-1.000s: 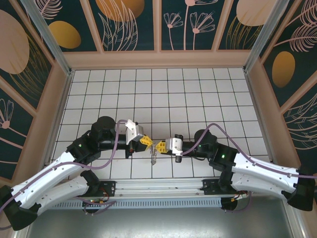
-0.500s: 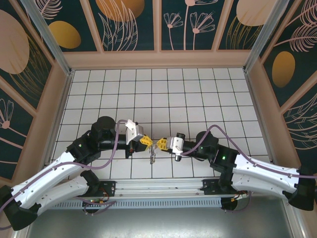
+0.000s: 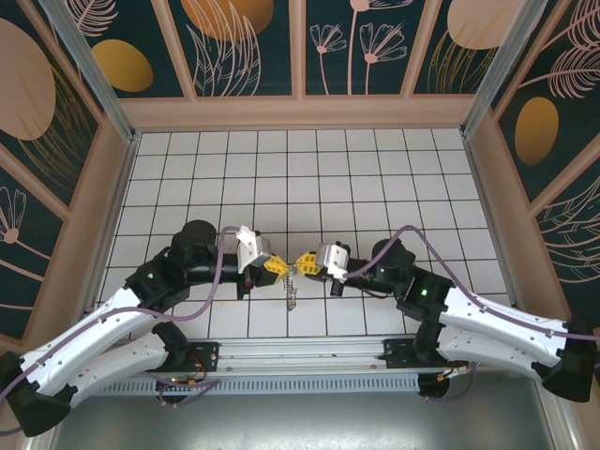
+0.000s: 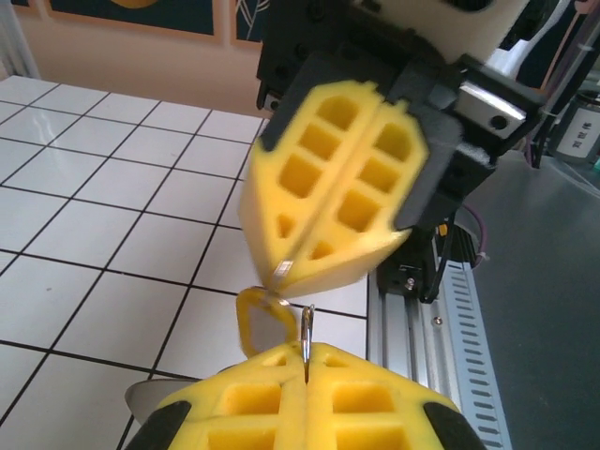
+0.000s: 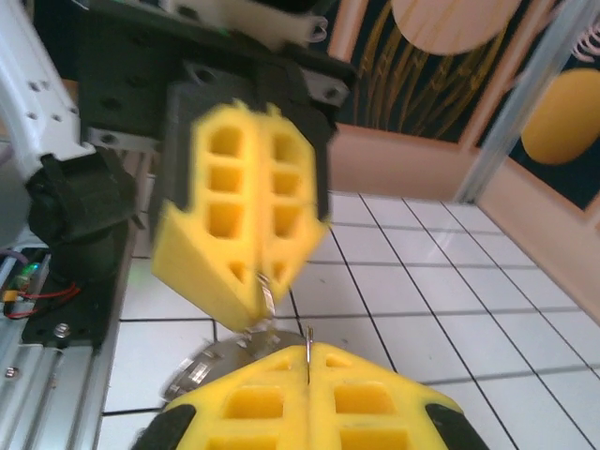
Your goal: Put the keys on the keyring
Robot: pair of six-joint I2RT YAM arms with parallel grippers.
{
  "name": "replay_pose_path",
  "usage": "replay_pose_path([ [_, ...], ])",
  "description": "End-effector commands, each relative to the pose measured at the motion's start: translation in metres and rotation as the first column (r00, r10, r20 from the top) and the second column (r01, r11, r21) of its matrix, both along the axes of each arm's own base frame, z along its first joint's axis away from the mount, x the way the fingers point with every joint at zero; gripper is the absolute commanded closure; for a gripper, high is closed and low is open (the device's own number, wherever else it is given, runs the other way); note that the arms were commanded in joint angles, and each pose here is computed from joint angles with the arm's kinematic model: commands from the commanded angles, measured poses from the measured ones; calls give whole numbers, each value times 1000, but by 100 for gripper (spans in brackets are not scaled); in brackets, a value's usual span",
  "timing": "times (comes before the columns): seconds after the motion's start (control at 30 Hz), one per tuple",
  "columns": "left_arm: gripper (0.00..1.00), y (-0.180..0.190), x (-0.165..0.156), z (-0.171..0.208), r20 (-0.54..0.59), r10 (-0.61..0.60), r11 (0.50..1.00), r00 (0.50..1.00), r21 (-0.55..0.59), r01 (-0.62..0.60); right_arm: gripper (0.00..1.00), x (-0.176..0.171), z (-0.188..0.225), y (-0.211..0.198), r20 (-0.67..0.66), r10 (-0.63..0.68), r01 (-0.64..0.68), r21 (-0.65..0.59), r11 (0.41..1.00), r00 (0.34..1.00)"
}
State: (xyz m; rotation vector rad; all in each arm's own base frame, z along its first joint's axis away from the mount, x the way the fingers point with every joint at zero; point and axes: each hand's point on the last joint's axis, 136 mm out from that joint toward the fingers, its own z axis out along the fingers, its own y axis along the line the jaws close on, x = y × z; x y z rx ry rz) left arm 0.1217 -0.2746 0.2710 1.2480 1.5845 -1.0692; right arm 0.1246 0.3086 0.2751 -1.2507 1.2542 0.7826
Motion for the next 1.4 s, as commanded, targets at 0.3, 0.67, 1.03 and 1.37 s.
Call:
replay_pose_path([
  [0.3,100,12,42,18,32,270,961,962,-64,-268,100,111,-128,-63,-532,-537,497,-231,836,655],
  [0.67,100,27,48,7,-1,364,929,931,-71,-363,100,117,-221,-64,-458,-743,572,-475,669,488],
  [1.03,100,26,46,8,-8,353,933,936,-76,-353,64,104,-221,-52,-531,-683,497,-470,730,501],
  [1.37,100,27,47,4,-26,362,930,932,-60,-363,67,116,-208,-59,-586,-645,386,-518,764,491],
])
